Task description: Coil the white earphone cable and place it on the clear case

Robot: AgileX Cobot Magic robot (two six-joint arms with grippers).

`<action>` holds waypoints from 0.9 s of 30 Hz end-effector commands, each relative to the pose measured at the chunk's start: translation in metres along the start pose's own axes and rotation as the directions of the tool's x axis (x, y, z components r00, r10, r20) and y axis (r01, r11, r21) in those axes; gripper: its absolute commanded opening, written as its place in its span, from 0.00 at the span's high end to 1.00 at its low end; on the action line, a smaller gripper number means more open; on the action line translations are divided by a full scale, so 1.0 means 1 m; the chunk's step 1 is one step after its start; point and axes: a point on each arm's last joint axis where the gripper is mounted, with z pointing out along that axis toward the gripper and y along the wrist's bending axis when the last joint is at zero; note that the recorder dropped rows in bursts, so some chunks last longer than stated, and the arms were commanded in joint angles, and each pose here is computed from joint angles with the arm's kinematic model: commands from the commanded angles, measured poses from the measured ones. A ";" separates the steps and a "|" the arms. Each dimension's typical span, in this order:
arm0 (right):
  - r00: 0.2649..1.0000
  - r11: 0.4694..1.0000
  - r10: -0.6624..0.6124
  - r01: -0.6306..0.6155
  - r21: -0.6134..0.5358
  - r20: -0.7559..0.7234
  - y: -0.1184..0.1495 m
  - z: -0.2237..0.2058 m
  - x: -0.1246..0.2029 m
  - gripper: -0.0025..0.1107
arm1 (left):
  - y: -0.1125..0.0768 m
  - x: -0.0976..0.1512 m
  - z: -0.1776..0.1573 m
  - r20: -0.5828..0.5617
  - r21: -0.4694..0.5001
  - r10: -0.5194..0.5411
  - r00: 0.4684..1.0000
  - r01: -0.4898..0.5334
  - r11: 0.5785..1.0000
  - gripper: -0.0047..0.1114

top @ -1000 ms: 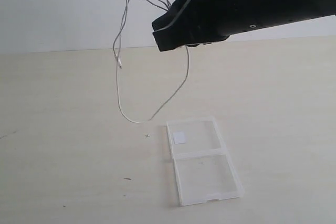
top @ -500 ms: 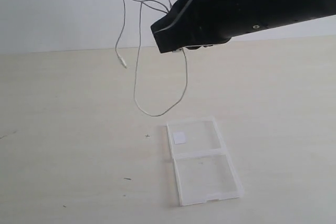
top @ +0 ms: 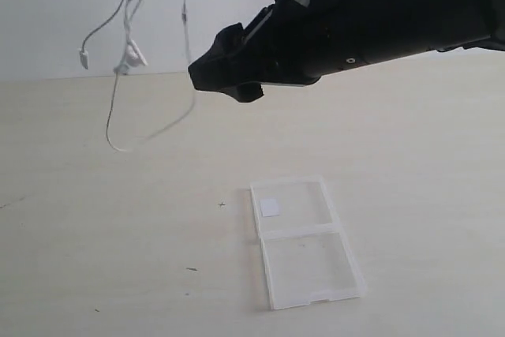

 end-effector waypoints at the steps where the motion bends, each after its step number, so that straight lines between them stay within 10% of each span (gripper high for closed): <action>1: 0.998 0.999 0.014 -0.013 -0.029 0.059 0.001 0.003 -0.005 0.36 | -0.003 -0.007 -0.002 0.028 0.010 0.072 0.997 -0.073 0.997 0.96; 27: 0.977 0.997 -0.003 0.020 -0.080 0.213 -0.004 0.029 -0.008 0.27 | -0.027 -0.003 0.024 -0.014 0.003 0.174 0.985 -0.174 0.985 0.96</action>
